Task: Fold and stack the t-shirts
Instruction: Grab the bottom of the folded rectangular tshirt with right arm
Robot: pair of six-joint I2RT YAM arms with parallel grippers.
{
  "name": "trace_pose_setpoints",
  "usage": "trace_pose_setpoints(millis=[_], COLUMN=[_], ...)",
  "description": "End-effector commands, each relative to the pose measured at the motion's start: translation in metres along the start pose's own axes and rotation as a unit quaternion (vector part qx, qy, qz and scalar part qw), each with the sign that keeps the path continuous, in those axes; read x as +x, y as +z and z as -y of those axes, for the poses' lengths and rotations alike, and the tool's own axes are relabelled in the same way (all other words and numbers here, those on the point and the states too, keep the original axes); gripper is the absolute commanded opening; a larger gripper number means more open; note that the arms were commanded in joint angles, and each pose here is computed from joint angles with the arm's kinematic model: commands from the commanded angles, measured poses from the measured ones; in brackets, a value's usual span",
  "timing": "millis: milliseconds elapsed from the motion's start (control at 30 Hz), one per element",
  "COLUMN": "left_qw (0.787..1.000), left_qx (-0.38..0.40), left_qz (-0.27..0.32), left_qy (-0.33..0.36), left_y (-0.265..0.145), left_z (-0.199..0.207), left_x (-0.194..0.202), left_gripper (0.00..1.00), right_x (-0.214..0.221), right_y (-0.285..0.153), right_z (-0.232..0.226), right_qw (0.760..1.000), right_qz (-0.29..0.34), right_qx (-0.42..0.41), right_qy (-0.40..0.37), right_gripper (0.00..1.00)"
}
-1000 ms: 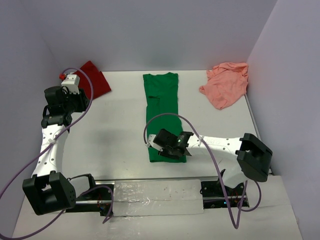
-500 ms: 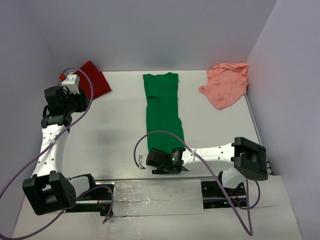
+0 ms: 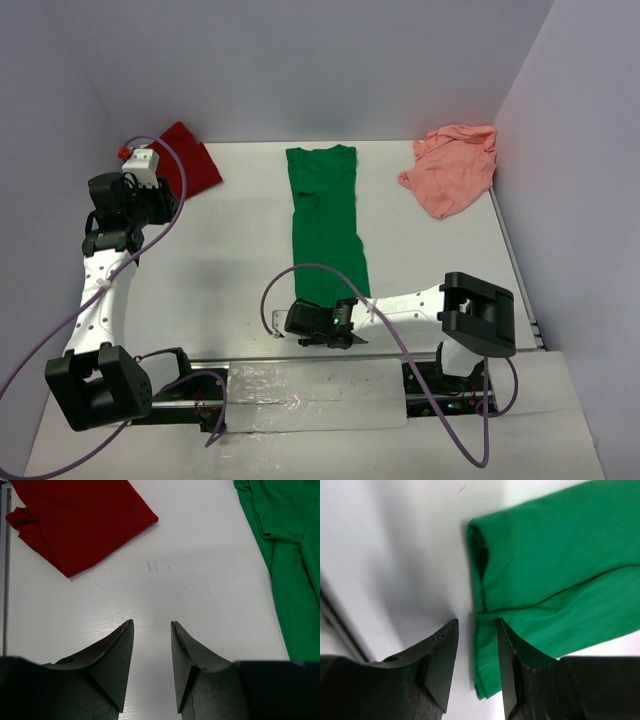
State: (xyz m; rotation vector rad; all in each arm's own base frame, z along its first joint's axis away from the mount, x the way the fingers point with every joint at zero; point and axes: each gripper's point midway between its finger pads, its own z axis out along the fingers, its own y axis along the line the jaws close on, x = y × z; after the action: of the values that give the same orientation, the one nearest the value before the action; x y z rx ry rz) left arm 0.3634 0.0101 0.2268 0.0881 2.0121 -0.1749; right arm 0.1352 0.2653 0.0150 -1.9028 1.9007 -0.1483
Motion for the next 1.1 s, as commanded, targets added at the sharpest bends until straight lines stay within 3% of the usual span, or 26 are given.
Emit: trace_pose_setpoints(millis=[0,233,433,567,800,1067], left_qw=[1.0,1.0,1.0,1.0,1.0,1.0], left_qx=[-0.01,-0.013,-0.01,-0.008,-0.003,0.003], left_qz=[0.02,0.024,0.023,0.024,0.022,0.022], left_qy=[0.008,0.012,0.011,0.01,0.01,0.012], left_y=[-0.006,-0.009,-0.009,-0.01,-0.009,-0.013], left_z=[-0.004,-0.004,-0.003,-0.003,-0.001,0.002], left_x=[-0.01,-0.011,-0.012,-0.013,-0.013,-0.012], left_gripper=[0.44,0.45,0.45,0.45,0.45,0.44], right_x=[0.002,0.018,0.032,0.036,0.024,-0.028], right_y=[0.017,0.031,0.032,0.03,0.013,-0.038], right_z=[0.0,0.006,-0.003,-0.01,-0.017,-0.002], right_qw=[1.0,0.997,0.991,0.987,0.985,0.989], right_qz=[-0.011,-0.07,-0.116,-0.127,-0.109,-0.016], right_qx=[0.011,-0.003,-0.057,-0.088,-0.122,-0.13], right_qy=[0.005,0.027,0.043,0.049,0.063,0.073], right_gripper=[0.45,0.41,0.29,0.0,0.0,0.0])
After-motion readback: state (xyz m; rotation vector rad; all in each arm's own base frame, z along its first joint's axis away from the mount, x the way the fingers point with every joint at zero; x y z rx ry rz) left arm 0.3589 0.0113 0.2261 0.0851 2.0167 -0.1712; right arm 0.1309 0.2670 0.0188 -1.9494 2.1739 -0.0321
